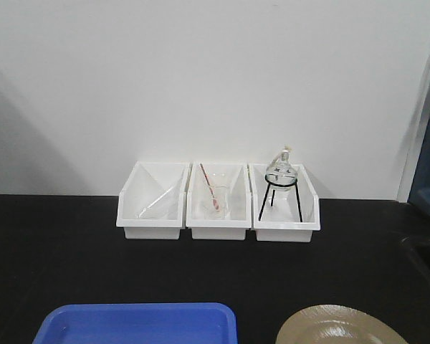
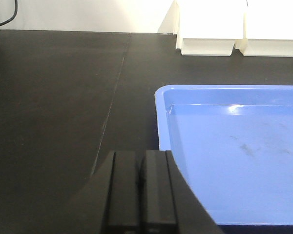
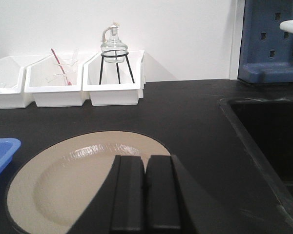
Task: Place disk in tray to left cabinet
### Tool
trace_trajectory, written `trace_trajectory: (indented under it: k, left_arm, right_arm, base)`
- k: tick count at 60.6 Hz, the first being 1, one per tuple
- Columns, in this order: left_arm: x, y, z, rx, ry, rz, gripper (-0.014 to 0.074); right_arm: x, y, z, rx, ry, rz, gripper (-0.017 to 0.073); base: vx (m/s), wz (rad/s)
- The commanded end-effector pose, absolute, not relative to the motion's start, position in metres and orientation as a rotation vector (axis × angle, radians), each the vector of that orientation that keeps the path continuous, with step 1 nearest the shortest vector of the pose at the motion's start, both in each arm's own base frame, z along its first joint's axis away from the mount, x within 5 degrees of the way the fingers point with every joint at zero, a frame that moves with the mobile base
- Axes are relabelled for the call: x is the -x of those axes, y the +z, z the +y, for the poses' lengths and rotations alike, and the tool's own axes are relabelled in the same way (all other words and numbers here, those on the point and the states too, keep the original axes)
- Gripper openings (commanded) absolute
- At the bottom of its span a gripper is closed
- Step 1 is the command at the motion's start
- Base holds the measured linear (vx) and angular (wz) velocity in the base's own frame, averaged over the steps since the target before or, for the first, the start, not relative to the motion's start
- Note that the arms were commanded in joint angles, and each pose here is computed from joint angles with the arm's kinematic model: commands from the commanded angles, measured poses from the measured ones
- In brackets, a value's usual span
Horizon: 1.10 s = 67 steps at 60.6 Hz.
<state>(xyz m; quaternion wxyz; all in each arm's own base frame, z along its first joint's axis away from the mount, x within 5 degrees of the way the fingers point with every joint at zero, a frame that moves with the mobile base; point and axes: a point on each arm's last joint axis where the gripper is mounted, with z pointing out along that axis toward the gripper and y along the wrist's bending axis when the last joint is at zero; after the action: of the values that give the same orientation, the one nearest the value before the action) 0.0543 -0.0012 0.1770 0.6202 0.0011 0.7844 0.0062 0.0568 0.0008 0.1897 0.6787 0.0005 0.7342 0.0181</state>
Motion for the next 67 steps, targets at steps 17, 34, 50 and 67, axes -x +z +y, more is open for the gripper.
trace_trajectory:
  k: [17, 34, 50, 67]
  left_arm:
    - [-0.055, 0.179, 0.0, 0.013, 0.011, 1.729, -0.0007]
    - [-0.056, 0.187, 0.001, 0.001, 0.041, 1.647, -0.0007]
    - [-0.056, 0.191, 0.001, 0.007, 0.048, 1.598, -0.0007]
    - [-0.055, 0.206, 0.004, 0.027, 0.069, 1.444, -0.0007]
  right_arm:
    - [-0.057, 0.191, 0.002, 0.015, 0.036, 1.576, -0.0006]
    - [-0.057, 0.191, 0.002, 0.015, 0.036, 1.576, -0.0006]
    - [-0.057, 0.192, 0.002, 0.015, 0.037, 1.573, -0.0006]
    - [-0.057, 0.195, 0.002, 0.013, 0.05, 1.533, -0.0006]
  base:
    - [0.0, 0.0]
    - [0.0, 0.0]
    - [0.0, 0.0]
    - [0.0, 0.0]
